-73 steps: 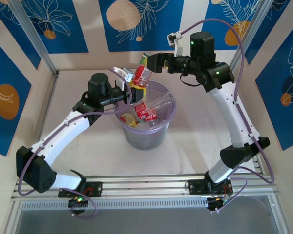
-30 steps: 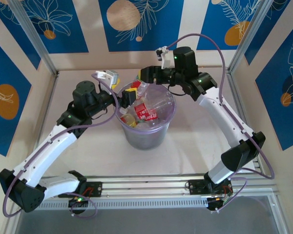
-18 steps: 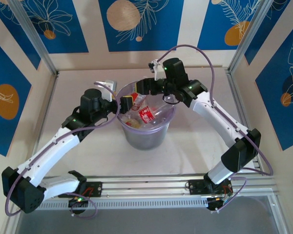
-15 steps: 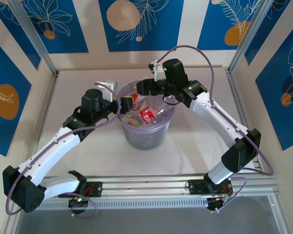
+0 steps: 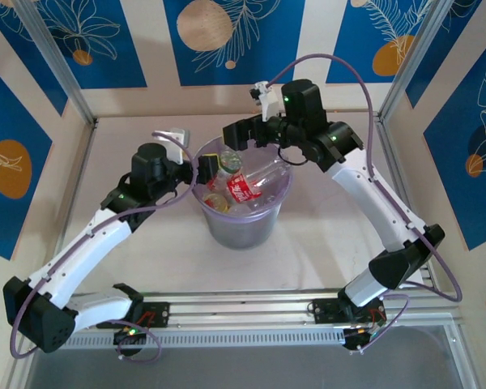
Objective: Put the plastic bottles in the bin
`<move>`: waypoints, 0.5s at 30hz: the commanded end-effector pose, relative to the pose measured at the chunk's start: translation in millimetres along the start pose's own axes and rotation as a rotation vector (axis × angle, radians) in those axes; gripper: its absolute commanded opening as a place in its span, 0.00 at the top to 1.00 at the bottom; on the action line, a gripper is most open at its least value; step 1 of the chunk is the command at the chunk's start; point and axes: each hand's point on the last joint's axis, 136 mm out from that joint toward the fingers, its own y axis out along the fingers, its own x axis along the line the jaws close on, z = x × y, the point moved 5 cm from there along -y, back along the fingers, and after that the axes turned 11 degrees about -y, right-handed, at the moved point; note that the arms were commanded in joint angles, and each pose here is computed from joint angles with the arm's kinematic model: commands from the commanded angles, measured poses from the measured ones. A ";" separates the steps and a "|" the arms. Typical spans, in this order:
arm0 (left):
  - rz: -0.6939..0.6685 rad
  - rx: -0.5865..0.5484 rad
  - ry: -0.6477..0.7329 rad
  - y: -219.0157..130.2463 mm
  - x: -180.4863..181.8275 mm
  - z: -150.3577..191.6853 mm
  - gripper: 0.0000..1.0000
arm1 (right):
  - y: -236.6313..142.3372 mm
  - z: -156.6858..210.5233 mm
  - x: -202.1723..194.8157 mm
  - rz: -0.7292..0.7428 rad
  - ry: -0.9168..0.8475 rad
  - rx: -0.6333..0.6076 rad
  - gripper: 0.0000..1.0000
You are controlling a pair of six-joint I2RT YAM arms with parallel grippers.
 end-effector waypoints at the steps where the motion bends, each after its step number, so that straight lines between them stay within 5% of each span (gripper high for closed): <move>1: -0.053 -0.084 0.045 -23.7 4.3 -29.8 0.00 | -29.5 -3.8 -12.8 0.080 -0.024 -0.006 0.01; 7: -0.286 -0.130 0.039 -42.4 58.2 -31.3 0.00 | -75.9 19.4 -78.1 0.280 0.088 -0.011 0.01; 15: -0.673 -0.178 0.038 -40.4 156.0 28.6 0.00 | -110.7 124.8 -174.8 0.551 0.291 0.051 0.01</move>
